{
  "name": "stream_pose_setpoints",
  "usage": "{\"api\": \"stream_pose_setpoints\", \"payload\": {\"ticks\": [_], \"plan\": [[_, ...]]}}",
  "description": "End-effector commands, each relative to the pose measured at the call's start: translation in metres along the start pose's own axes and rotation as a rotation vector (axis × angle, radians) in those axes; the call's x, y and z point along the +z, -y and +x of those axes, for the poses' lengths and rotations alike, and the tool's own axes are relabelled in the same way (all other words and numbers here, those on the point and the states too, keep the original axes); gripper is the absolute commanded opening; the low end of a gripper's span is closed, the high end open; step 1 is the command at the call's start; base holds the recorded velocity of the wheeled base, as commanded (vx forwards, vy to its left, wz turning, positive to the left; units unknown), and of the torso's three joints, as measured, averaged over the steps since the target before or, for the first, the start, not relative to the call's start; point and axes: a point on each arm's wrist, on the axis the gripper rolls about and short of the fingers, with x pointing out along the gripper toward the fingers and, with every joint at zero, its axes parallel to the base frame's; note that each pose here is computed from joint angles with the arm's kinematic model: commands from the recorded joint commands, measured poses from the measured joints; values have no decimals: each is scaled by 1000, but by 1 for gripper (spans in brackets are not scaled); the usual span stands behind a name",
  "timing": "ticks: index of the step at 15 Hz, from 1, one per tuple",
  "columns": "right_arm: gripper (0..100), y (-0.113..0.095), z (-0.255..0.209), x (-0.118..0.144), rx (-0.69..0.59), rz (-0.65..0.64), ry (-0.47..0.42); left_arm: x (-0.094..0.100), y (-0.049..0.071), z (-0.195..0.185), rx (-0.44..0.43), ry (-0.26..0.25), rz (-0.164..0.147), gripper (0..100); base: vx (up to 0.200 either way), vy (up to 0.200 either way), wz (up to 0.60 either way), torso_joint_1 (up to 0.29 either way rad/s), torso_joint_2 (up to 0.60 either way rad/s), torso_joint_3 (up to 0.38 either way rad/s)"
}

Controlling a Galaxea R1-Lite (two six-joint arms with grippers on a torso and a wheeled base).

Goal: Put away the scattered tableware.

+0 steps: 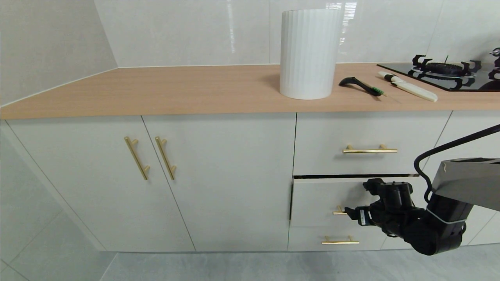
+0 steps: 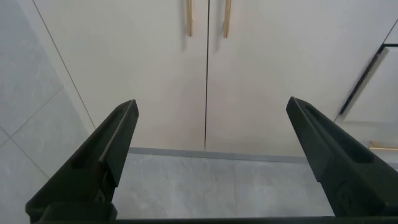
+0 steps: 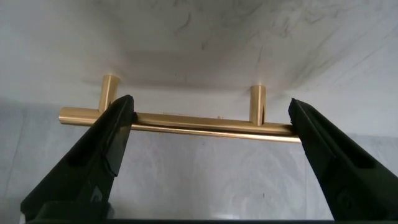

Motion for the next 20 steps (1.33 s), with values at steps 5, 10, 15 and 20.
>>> {"api": "stream_pose_setpoints", "payload": {"ticks": [5, 10, 15, 20], "plan": [[100, 6, -89, 26, 44, 4, 97, 0, 0, 0, 1, 0, -1, 100, 0, 0, 0, 0, 0, 0], [100, 12, -179, 79, 63, 4, 177, 0, 0, 0, 1, 0, -1, 100, 0, 0, 0, 0, 0, 0], [100, 8, -153, 104, 60, 11, 164, 0, 0, 0, 1, 0, -1, 100, 0, 0, 0, 0, 0, 0], [100, 2, -95, 91, 52, 15, 82, 0, 0, 0, 1, 0, -1, 100, 0, 0, 0, 0, 0, 0]]}}
